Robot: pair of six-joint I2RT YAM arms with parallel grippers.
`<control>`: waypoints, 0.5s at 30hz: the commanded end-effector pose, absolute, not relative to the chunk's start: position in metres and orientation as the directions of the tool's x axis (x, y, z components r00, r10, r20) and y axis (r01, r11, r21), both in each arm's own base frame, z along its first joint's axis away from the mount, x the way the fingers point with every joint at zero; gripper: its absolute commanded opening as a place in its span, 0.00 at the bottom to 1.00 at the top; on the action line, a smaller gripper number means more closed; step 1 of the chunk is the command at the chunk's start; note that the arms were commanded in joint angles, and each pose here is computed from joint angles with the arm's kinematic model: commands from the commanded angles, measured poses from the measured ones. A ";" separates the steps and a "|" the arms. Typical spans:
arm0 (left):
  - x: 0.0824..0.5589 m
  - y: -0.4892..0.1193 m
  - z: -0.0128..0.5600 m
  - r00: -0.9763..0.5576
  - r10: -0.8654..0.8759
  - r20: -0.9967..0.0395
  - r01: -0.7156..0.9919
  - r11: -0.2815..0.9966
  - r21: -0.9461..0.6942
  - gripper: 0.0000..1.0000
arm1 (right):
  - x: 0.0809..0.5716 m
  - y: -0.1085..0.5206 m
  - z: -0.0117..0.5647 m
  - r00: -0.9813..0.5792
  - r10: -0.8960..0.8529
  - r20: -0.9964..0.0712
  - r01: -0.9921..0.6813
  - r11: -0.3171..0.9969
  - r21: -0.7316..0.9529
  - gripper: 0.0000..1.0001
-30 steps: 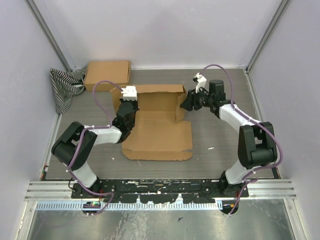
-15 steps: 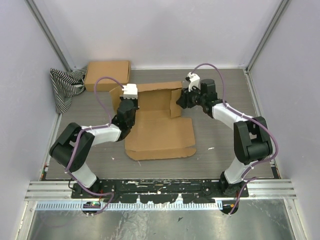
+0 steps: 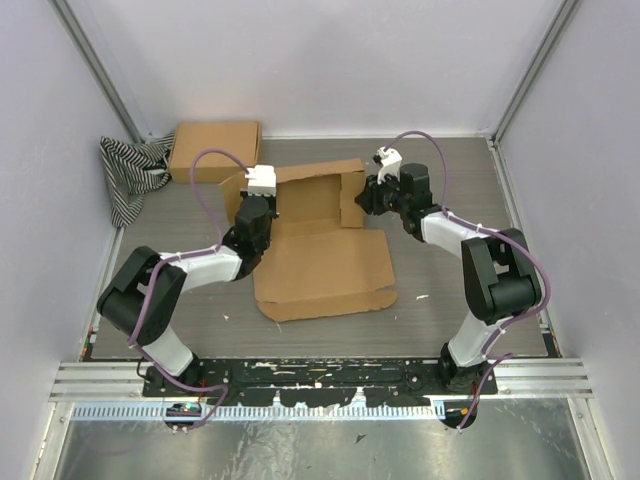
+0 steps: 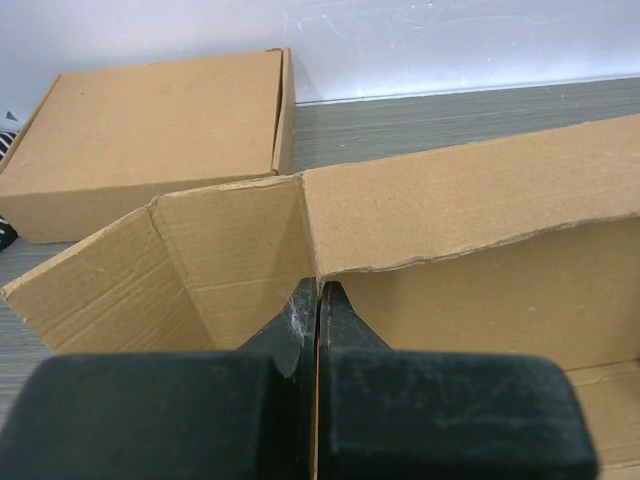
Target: Fold the paper box
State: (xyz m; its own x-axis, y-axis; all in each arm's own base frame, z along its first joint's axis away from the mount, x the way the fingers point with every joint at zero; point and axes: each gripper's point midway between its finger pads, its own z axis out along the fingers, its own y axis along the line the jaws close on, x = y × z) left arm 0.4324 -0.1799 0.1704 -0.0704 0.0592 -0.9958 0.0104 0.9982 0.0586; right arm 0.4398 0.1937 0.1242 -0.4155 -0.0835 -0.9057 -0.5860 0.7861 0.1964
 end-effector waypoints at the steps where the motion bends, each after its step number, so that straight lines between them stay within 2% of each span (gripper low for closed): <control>1: 0.436 -0.191 0.196 -0.033 0.014 -0.999 0.044 0.999 0.012 0.00 | 0.453 0.203 0.140 -0.351 -0.051 -0.935 -0.590 0.788 0.178 0.27; 7: 0.439 -0.189 0.202 -0.044 0.031 -0.999 0.023 0.999 0.030 0.00 | 0.452 0.202 0.141 -0.342 -0.039 -0.939 -0.563 0.809 0.172 0.13; 10: 0.438 -0.188 0.204 -0.057 0.040 -0.998 0.014 0.999 0.040 0.00 | 0.455 0.194 0.136 -0.350 -0.027 -0.936 -0.505 0.847 0.165 0.03; 15: 0.434 -0.185 0.208 -0.068 0.045 -0.997 -0.012 0.999 0.046 0.00 | 0.456 0.182 0.130 -0.329 -0.052 -0.943 -0.323 0.944 0.061 0.01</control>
State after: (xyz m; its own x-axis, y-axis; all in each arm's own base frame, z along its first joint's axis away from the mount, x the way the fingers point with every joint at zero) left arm 0.4364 -0.1797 0.1816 -0.1025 0.0779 -0.9917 -0.0105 0.9968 0.0794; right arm 0.4578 0.1832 0.1218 -0.3785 -0.0488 -0.9243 -0.4464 0.8844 0.1361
